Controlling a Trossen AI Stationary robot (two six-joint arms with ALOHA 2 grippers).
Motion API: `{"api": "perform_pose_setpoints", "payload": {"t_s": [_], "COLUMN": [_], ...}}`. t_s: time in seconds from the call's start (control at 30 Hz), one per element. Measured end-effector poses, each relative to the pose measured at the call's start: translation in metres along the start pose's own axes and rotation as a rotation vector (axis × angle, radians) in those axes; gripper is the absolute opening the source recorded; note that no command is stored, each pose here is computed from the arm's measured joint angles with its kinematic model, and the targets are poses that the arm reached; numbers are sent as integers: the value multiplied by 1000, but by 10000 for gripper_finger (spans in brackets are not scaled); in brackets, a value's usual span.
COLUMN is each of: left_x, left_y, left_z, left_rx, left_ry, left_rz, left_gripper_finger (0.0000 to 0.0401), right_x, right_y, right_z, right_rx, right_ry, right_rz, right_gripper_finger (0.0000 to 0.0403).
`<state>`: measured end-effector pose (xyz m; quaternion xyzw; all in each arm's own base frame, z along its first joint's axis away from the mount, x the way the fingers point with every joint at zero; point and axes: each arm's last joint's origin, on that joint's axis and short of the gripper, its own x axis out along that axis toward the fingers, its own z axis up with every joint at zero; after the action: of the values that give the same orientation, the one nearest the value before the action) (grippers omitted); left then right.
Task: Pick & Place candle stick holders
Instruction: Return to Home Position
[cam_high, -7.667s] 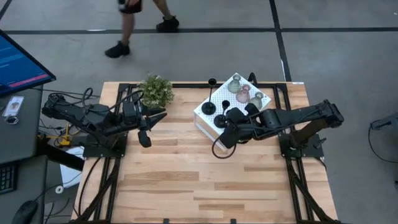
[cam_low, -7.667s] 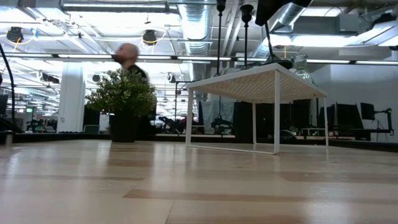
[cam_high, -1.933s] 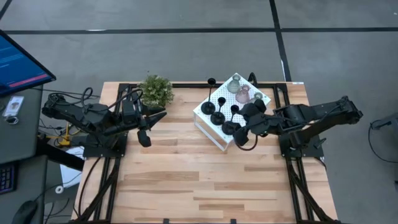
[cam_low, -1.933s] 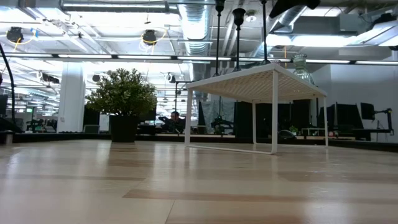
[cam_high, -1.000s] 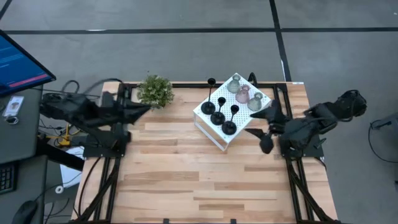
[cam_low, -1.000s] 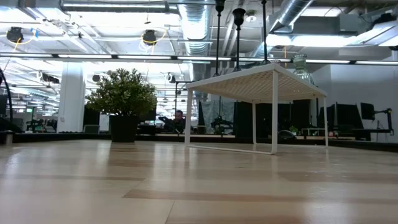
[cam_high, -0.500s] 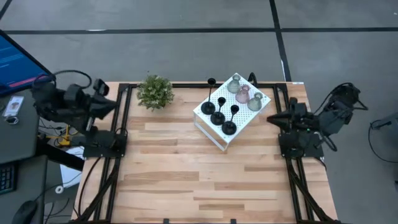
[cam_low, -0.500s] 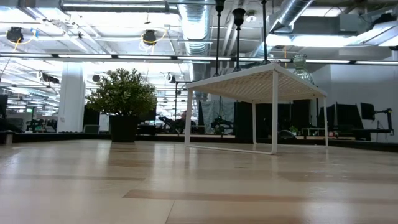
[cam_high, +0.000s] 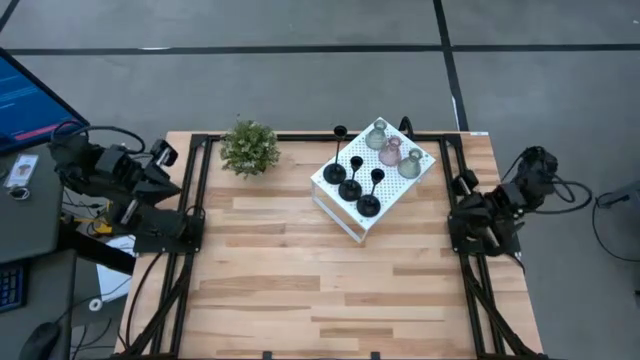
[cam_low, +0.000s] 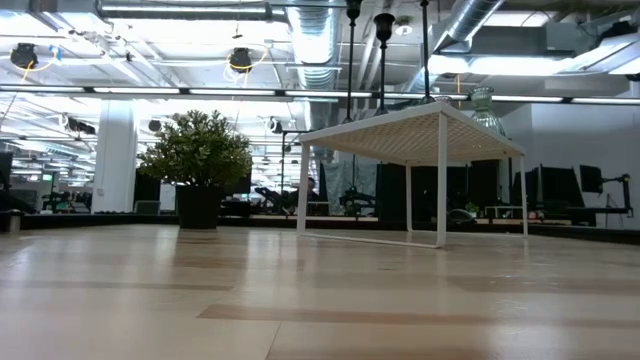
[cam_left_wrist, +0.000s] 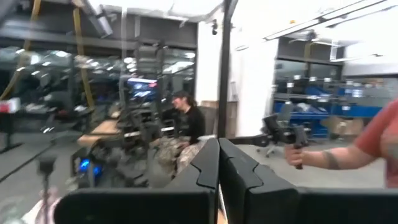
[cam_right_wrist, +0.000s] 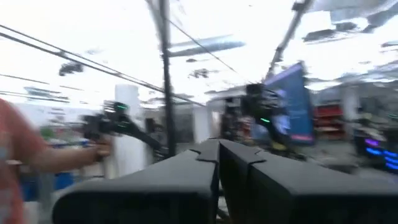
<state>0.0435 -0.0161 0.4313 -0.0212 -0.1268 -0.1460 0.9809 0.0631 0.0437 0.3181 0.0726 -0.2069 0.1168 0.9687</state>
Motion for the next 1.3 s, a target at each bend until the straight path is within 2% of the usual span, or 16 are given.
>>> {"api": "perform_pose_setpoints", "payload": {"t_s": [0.13, 0.3, 0.57, 0.8, 0.87, 1.07, 1.13, 1.3], "left_x": [5, 6, -22, -49, -48, -42, -40, -33], "left_y": [1, 1, 5, 9, 9, 8, 8, 6], "left_z": [-19, -51, -80, -106, -109, -124, -132, -159], "left_rx": [-31, -89, -195, -226, -231, -216, -214, -178], "left_ry": [54, 108, -20, -108, -127, -66, -47, 31], "left_rz": [95, 126, 149, 171, 194, 214, 217, 247], "left_gripper_finger": [5, 5, 6, 6, 7, 6, 7, 4], "right_x": [-6, -14, -32, -36, -36, -37, -38, -42], "right_y": [-6, -11, -20, -21, -22, -22, -22, -22], "right_z": [-19, -39, -72, -110, -110, -116, -123, -139], "right_rx": [-11, 28, 100, 156, 182, 162, 153, 267], "right_ry": [27, 38, 8, 59, 44, 106, 166, 304], "right_rz": [-116, -151, -199, -238, -238, -243, -244, -283], "right_gripper_finger": [1, 1, 0, 0, 0, 0, 0, 0]}}
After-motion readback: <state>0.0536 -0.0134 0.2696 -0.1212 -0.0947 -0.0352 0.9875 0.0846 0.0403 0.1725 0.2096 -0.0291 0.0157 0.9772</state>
